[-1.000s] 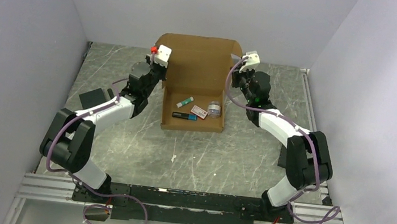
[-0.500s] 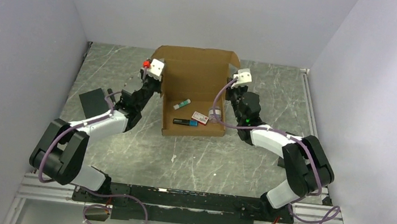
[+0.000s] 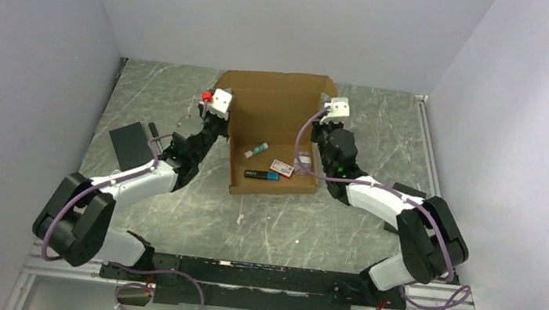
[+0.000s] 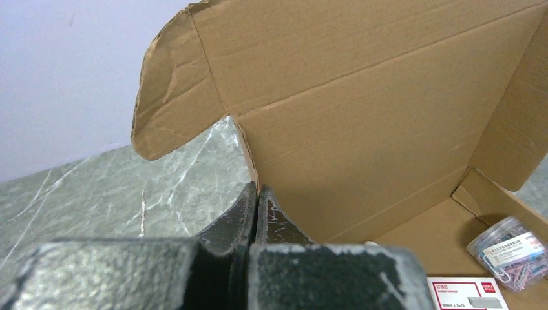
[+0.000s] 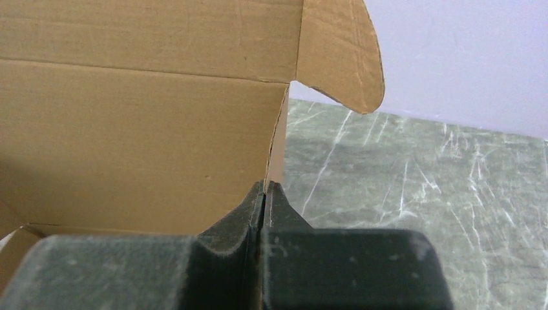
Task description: Fold the paper box
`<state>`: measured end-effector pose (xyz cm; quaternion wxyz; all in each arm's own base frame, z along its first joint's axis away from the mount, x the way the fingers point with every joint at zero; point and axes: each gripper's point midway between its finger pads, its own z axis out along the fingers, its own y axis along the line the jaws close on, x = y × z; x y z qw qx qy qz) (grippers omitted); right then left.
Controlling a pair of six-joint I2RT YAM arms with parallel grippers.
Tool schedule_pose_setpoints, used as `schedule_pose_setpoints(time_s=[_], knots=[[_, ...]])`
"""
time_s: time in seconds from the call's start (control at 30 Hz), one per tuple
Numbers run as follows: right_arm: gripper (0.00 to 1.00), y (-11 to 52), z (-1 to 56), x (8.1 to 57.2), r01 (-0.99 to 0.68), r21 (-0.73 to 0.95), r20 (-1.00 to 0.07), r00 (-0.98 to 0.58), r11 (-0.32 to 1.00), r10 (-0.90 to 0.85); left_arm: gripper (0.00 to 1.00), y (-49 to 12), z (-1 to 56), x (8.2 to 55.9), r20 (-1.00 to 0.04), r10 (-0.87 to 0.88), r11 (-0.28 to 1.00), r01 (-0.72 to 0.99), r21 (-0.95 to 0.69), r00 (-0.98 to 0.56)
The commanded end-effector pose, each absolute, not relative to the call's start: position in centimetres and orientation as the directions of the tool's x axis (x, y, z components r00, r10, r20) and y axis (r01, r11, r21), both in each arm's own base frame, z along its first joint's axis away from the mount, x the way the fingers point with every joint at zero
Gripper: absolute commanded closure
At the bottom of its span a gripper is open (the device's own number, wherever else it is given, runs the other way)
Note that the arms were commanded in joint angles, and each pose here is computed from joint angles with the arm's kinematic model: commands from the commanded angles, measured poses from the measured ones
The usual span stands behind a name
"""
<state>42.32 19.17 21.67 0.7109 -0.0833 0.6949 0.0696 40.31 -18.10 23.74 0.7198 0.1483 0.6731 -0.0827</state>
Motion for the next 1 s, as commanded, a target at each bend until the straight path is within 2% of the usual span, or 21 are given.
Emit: schedule_pose_setpoints(time_s=[0.0,0.6,0.97], knots=[[1.0,21.2,20.9,40.8,-0.266,-0.002,-1.0,-0.029,0.964,-0.011,1.0,-20.1,22.9,38.4,-0.999,0.032,0.928,0.37,0.041,0.03],[1.0,19.8,16.5,38.7,-0.253,-0.023,-0.982,-0.174,0.967,-0.069,1.0,-20.0,21.1,36.4,-0.988,-0.108,0.958,0.254,-0.132,-0.108],[1.0,19.5,16.0,37.0,-0.296,-0.043,-0.964,-0.24,0.954,-0.118,1.0,-20.3,20.3,35.1,-0.984,-0.118,0.958,0.246,-0.148,-0.133]])
